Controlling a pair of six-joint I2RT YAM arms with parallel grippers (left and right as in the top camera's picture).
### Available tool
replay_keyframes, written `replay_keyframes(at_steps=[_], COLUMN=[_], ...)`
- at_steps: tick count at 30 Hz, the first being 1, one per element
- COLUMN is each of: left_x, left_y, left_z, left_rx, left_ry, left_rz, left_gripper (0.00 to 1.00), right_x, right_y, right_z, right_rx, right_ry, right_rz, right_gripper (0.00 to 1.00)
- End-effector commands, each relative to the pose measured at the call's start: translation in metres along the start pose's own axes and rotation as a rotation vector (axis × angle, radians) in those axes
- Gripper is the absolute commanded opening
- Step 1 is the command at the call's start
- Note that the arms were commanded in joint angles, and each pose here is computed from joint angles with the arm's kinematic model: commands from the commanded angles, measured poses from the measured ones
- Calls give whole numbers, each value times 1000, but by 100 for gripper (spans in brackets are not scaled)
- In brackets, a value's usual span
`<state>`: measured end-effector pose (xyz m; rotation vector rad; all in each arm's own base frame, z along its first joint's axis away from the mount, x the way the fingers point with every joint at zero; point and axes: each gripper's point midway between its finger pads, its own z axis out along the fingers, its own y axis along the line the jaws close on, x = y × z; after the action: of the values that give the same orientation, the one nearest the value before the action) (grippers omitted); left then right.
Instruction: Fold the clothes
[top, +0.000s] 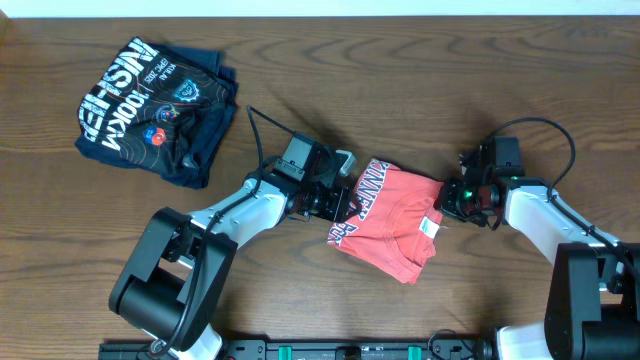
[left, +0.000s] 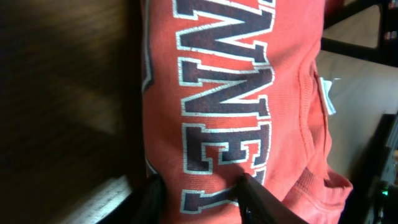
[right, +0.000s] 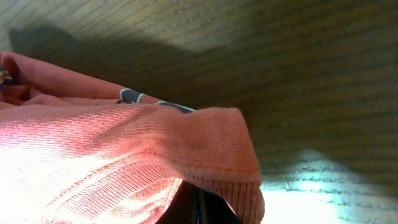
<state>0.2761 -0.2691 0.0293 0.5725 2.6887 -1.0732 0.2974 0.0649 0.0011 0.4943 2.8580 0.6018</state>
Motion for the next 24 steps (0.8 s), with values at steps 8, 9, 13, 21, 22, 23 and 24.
replay_keyframes(at_steps=[8, 9, 13, 21, 22, 23, 24], left_x=[25, 25, 20, 5, 2, -1, -4], left_y=[-42, -41, -41, -47, -48, -51, -52], left_z=[2, 2, 1, -6, -9, -12, -16], left_rx=[207, 202, 202, 210, 212, 214, 216], left_ry=[113, 110, 97, 53, 43, 30, 18], left_rz=[-28, -27, -32, -18, -11, -4, 4], left_gripper=[23, 32, 52, 55, 56, 56, 57], right_x=[13, 22, 71, 121, 121, 121, 118], right_y=[51, 53, 43, -7, -15, -22, -30], right_z=[-61, -63, -58, -25, -21, -18, -15], right_rx=[-217, -219, -124, 117, 137, 155, 176], right_ry=[10, 38, 222, 303, 285, 266, 241], right_rz=[-165, -150, -29, 242, 268, 284, 302], right_gripper=[1, 1, 1, 1, 1, 1, 1])
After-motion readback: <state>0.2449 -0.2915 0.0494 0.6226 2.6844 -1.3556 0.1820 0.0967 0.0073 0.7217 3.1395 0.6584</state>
